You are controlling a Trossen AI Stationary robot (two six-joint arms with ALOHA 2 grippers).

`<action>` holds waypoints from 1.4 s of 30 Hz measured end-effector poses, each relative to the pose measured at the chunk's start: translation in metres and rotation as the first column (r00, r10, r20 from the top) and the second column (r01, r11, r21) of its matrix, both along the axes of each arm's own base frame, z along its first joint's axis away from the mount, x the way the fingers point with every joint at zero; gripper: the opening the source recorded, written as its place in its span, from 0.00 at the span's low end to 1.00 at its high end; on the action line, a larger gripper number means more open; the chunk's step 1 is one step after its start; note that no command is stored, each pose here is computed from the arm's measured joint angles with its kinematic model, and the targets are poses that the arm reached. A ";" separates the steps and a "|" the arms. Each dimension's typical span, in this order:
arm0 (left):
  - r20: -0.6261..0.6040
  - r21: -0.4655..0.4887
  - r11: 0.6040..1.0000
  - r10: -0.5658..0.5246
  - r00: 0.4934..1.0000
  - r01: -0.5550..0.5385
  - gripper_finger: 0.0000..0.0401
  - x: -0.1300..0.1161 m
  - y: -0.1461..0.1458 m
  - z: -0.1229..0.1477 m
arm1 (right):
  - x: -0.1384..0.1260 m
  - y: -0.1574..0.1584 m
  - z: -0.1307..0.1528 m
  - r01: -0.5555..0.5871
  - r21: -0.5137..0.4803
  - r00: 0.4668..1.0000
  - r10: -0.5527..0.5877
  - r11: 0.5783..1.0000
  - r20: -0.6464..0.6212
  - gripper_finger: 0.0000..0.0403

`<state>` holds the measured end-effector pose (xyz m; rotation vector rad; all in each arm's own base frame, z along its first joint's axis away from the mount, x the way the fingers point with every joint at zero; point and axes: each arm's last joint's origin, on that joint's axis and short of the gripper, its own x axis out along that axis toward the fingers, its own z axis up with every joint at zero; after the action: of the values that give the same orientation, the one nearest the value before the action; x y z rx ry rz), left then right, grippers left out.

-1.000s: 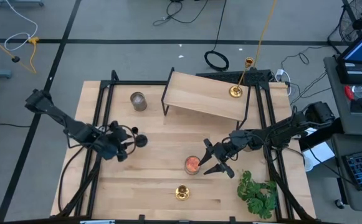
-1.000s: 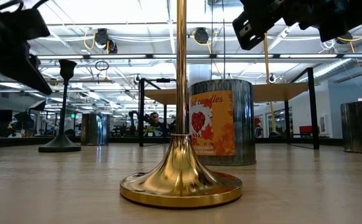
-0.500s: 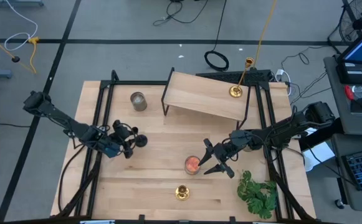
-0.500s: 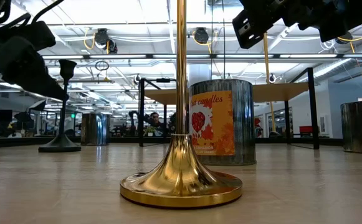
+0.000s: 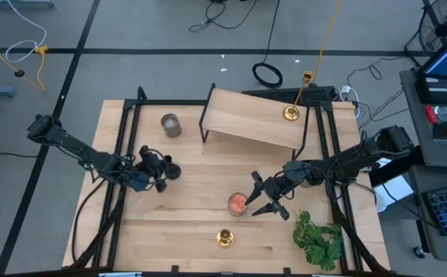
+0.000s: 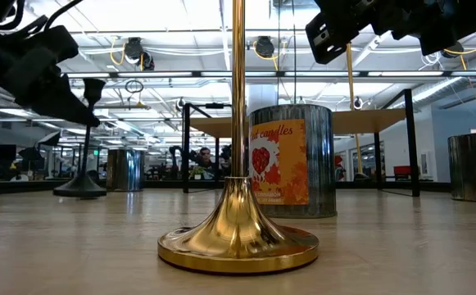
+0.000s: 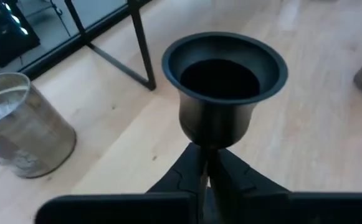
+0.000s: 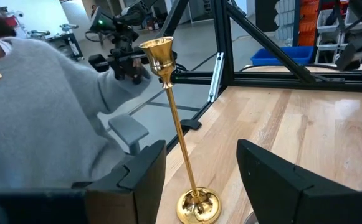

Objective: Pick & Place candle stick holders
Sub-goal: Put the black candle holder on the shelf

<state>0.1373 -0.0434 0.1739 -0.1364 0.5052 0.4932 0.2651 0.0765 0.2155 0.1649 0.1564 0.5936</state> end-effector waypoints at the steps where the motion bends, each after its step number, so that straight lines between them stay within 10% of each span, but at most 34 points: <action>1: 0.027 -0.013 1.000 0.000 1.000 0.001 0.05 0.002 -0.001 0.002 | 0.000 0.000 0.000 0.000 0.000 1.000 0.000 1.000 0.000 0.48; 16: 0.523 0.201 0.964 -0.254 0.814 0.172 0.06 0.027 -0.012 0.087 | 0.003 -0.006 0.000 0.228 -0.023 0.974 -0.228 0.973 0.008 0.48; 30: 0.372 0.277 0.959 -0.165 0.913 0.060 0.04 0.100 0.052 0.171 | 0.003 -0.006 0.000 0.230 -0.023 0.973 -0.230 0.973 0.009 0.48; 42: 0.332 0.150 0.989 -0.045 0.942 -0.006 0.05 0.146 0.179 0.161 | 0.003 -0.006 -0.001 0.230 -0.026 0.973 -0.230 0.973 0.003 0.48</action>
<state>0.2833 0.1353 0.3346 -0.0687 0.1351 0.4753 0.2682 0.0705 0.2147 0.1552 0.1426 0.3607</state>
